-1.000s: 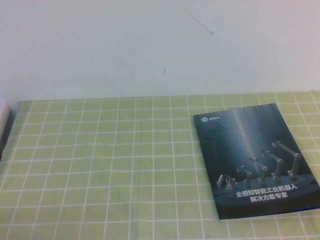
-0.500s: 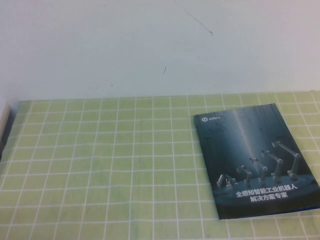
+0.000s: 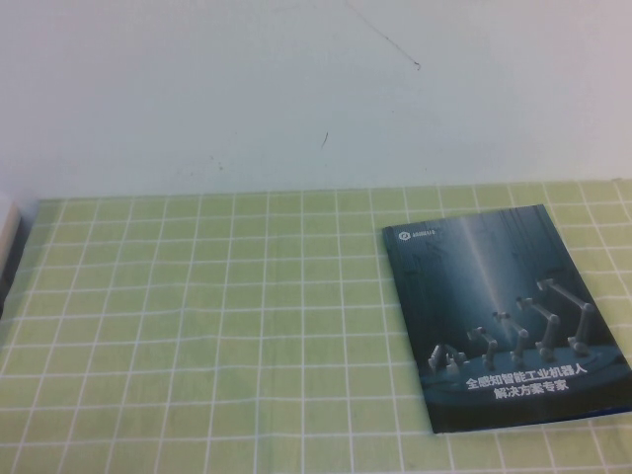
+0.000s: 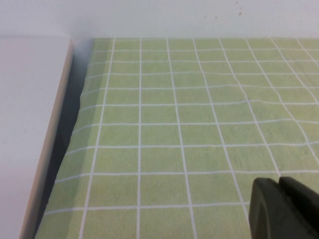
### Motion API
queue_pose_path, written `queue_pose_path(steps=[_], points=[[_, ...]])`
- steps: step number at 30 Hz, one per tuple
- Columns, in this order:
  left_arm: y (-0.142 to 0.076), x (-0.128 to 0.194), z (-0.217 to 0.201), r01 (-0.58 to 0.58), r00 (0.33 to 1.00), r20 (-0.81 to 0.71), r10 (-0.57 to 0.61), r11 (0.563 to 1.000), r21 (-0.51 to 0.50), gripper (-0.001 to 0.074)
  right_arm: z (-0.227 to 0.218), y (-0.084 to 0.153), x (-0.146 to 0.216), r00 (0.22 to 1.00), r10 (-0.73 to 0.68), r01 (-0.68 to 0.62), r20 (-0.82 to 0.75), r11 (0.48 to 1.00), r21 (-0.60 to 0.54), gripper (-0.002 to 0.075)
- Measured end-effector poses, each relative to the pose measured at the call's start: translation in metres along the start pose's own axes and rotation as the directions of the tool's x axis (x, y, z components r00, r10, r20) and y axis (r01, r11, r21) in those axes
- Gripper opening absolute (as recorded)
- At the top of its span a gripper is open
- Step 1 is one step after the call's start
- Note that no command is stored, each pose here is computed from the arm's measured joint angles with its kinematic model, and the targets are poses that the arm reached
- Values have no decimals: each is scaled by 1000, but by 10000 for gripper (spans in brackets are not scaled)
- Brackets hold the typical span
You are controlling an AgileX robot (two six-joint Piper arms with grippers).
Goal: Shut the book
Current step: 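Close the open booklet and leave it lying on the table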
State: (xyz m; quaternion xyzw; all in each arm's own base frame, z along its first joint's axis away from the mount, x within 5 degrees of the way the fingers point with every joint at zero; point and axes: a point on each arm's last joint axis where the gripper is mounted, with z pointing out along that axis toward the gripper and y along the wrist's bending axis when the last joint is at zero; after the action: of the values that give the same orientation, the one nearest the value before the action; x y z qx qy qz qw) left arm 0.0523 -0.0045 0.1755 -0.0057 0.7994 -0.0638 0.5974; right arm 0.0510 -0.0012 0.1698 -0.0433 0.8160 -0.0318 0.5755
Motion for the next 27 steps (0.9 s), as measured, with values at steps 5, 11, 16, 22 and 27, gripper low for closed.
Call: queue_pose_path(steps=[5,11,16,22,27], points=[[0,0,0,0,1000,0,0,1000,0,-2,0,3,0,1000,27,-27,2,999,-28,-3],[0,0,0,0,1000,0,0,1000,0,-2,0,2,0,998,66,-66,1,998,-18,-3],[0,0,0,0,1000,0,0,1000,0,-2,0,2,0,991,131,-131,0,991,-17,-3],[0,0,0,0,1000,0,0,1000,0,-2,0,2,0,990,143,-143,0,990,-17,-3],[0,0,0,0,1000,0,0,1000,0,-1,0,2,1,990,143,-143,-17,990,-16,-3]])
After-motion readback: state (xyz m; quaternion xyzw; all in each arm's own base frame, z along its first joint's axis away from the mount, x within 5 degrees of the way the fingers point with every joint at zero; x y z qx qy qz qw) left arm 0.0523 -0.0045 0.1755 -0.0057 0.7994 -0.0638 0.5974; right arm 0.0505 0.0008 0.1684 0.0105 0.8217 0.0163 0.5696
